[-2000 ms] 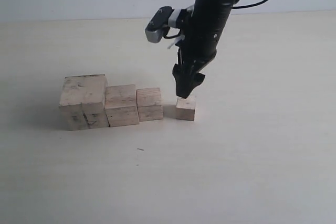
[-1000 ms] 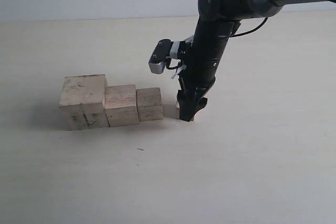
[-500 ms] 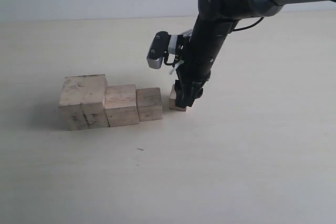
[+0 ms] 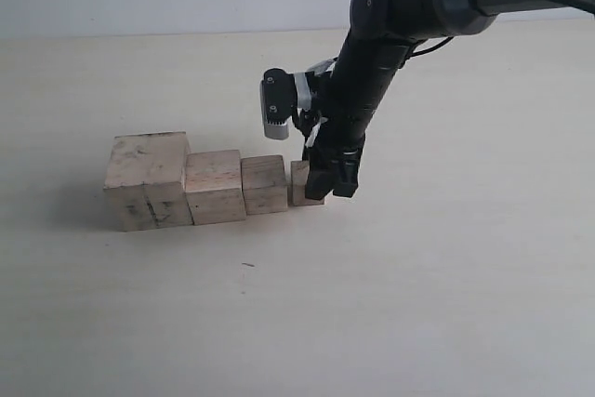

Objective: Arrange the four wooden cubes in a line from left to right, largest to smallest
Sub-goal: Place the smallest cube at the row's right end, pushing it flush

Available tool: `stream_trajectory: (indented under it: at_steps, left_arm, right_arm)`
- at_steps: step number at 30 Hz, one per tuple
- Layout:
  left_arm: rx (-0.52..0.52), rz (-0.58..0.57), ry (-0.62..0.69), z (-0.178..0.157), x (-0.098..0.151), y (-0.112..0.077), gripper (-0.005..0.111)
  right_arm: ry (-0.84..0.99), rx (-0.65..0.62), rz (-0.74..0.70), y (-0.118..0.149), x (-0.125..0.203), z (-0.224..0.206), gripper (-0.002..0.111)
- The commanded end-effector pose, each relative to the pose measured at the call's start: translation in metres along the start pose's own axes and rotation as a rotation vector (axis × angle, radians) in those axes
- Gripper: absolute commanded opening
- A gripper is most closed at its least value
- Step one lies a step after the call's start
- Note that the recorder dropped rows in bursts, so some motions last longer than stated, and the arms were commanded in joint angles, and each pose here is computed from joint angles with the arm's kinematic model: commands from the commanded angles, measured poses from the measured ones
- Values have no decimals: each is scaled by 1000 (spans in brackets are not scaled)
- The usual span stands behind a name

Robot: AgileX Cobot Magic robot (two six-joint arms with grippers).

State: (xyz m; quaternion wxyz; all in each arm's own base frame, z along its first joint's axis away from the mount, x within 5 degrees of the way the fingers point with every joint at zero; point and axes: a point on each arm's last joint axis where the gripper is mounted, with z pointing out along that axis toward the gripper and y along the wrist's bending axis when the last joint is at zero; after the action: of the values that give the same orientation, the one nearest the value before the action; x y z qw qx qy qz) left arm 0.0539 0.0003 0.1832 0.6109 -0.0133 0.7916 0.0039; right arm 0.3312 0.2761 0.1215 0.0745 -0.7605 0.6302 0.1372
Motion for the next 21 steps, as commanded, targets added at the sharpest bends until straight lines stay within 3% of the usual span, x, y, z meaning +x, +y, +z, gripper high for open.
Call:
stream_trajectory:
  at_steps: [1, 8, 21]
  left_arm:
    - [5, -4, -14, 0, 0, 0, 0]
    - [5, -4, -14, 0, 0, 0, 0]
    - [5, -4, -14, 0, 0, 0, 0]
  right_arm:
    - [-34, -80, -63, 6, -2, 7, 0]
    - [-51, -11, -45, 0, -3, 8, 0]
    - [-20, -11, -27, 0, -1, 8, 0]
